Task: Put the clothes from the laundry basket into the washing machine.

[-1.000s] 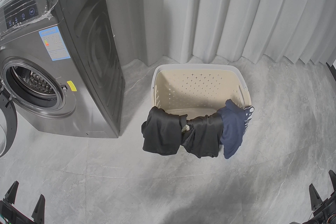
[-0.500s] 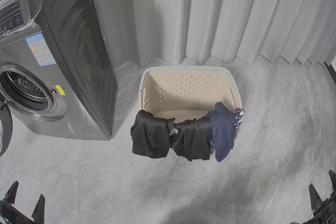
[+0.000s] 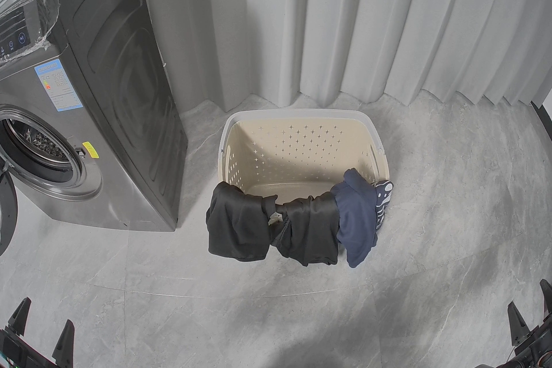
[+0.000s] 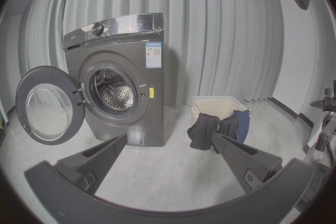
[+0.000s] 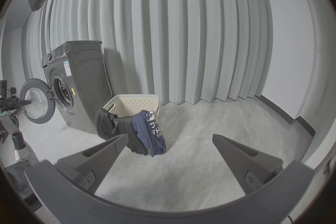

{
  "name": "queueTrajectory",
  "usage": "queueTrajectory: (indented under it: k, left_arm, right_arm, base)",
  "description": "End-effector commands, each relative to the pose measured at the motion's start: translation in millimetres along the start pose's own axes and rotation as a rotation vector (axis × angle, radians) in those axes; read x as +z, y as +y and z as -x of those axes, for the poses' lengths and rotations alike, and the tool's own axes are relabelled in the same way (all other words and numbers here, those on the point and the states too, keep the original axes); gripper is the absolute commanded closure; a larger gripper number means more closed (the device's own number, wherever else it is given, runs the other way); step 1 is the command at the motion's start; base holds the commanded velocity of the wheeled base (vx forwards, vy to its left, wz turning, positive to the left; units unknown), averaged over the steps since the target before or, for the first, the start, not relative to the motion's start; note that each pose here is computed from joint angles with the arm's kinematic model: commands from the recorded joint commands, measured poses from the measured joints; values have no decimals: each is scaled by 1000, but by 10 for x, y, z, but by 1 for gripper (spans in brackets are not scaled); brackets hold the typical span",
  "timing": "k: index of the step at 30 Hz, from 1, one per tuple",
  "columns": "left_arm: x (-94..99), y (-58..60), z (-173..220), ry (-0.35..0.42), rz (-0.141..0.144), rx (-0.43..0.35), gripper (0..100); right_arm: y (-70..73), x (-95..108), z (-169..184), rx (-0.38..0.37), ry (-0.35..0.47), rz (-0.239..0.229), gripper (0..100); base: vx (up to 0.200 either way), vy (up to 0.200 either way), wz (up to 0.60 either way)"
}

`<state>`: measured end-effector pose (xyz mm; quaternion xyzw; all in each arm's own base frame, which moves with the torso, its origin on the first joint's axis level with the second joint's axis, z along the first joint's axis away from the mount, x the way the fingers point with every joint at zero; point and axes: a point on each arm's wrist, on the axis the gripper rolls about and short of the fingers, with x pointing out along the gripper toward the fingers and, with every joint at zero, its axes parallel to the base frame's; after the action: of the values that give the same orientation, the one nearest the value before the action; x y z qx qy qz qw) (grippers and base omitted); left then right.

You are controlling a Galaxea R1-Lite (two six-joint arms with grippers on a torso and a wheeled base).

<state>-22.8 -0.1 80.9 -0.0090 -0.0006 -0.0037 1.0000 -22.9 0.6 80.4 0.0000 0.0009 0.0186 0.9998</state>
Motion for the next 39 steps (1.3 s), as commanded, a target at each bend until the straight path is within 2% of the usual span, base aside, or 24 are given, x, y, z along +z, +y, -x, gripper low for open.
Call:
queueTrajectory:
  k: [1, 3, 12, 32, 36, 37, 38, 39]
  left_arm:
    - [-51, 1, -4, 6, 0, 0, 0]
    - [-51, 1, -4, 6, 2, 0, 0]
    - [-51, 1, -4, 6, 2, 0, 0]
    - [-51, 1, -4, 6, -1, 0, 0]
    - [-51, 1, -4, 6, -1, 0, 0]
    - [-51, 1, -4, 6, -1, 0, 0]
    - [-51, 1, -4, 6, 0, 0, 0]
    - [-51, 1, -4, 6, 0, 0, 0]
  right_arm:
    - [0, -53, -1, 1, 1, 0, 0]
    - [0, -53, -1, 1, 1, 0, 0]
    - [0, -53, -1, 1, 1, 0, 0]
    - [1, -51, -1, 3, 0, -11, 0]
    - [1, -53, -1, 7, 1, 1, 0]
    - [2, -25, 4, 10, -15, 1, 0]
    - [3, 97, 34, 7, -77, -2, 0]
    - [6, 304, 105, 3, -169, -1, 0]
  base:
    - [0, 0, 0]
    - [0, 0, 0]
    - [200, 0, 0]
    - [0, 0, 0]
    - [0, 0, 0]
    - [0, 0, 0]
    - [0, 0, 0]
    - [0, 0, 0]
